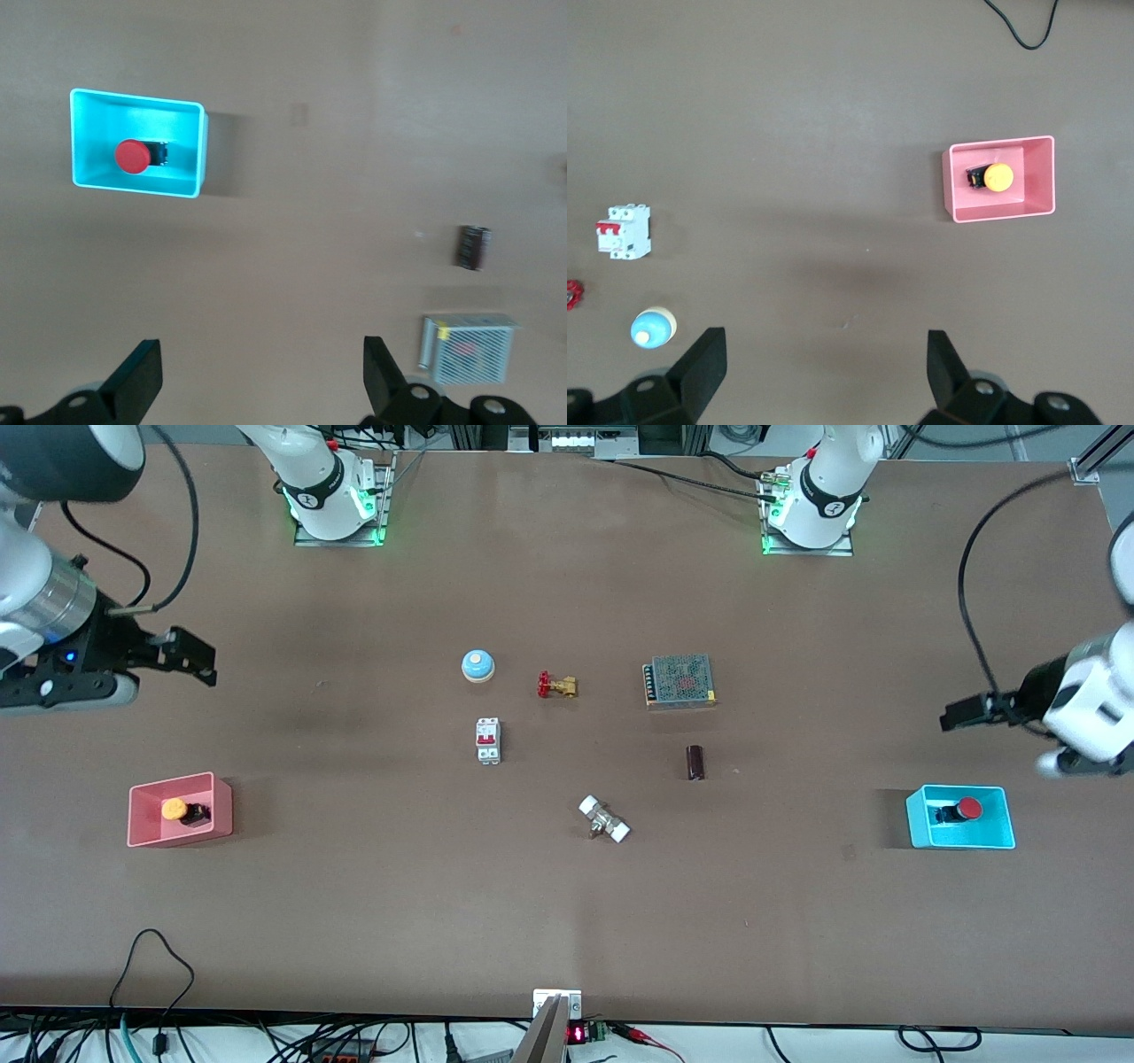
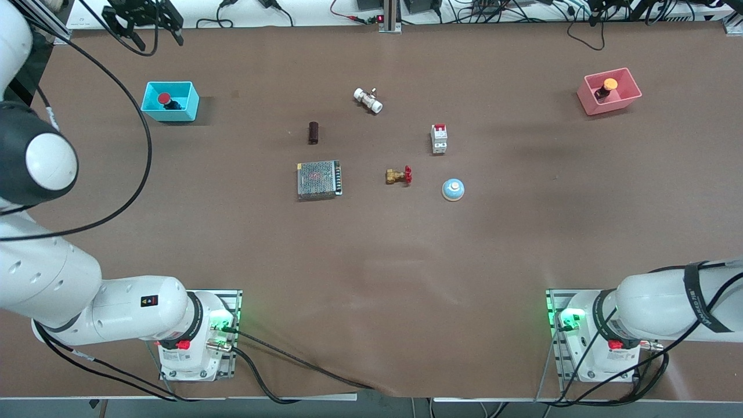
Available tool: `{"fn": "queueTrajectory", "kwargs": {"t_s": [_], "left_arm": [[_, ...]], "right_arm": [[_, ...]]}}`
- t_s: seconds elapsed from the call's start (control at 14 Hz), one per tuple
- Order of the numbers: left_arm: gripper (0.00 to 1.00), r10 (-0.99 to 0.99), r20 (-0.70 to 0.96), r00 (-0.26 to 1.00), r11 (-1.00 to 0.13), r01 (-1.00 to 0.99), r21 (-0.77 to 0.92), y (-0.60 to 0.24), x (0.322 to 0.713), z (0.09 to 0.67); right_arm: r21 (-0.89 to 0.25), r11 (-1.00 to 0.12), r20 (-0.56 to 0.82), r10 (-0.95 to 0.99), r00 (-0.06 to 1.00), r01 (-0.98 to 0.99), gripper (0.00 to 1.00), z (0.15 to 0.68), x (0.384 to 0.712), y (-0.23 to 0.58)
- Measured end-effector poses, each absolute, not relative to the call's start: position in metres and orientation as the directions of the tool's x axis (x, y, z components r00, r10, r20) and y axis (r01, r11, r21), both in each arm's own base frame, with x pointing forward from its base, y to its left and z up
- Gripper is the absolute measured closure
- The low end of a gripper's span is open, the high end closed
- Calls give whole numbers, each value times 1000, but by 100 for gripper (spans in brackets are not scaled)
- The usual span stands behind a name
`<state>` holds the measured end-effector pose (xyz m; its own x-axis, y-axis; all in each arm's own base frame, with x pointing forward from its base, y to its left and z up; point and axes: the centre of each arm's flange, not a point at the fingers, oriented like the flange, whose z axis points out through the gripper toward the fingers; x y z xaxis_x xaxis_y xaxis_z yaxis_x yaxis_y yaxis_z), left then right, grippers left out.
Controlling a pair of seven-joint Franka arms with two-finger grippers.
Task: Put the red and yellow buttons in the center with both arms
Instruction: 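Move the right gripper over the pink box while the left gripper reaches the cyan box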
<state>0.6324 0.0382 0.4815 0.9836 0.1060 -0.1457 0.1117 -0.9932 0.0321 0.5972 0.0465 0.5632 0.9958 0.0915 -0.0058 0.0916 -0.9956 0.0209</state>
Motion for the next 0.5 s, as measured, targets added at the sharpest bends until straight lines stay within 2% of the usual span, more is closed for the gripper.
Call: {"fn": "queueTrajectory", "kwargs": {"t_s": [0.21, 0.5], "left_arm": [[0, 143, -196, 970, -989, 149, 18, 67, 656, 420], [0, 231, -207, 951, -970, 240, 22, 133, 667, 355]], "right_arm": [[13, -996, -54, 86, 995, 87, 0, 533, 610, 23], [36, -974, -79, 221, 972, 224, 0, 483, 632, -24]]}}
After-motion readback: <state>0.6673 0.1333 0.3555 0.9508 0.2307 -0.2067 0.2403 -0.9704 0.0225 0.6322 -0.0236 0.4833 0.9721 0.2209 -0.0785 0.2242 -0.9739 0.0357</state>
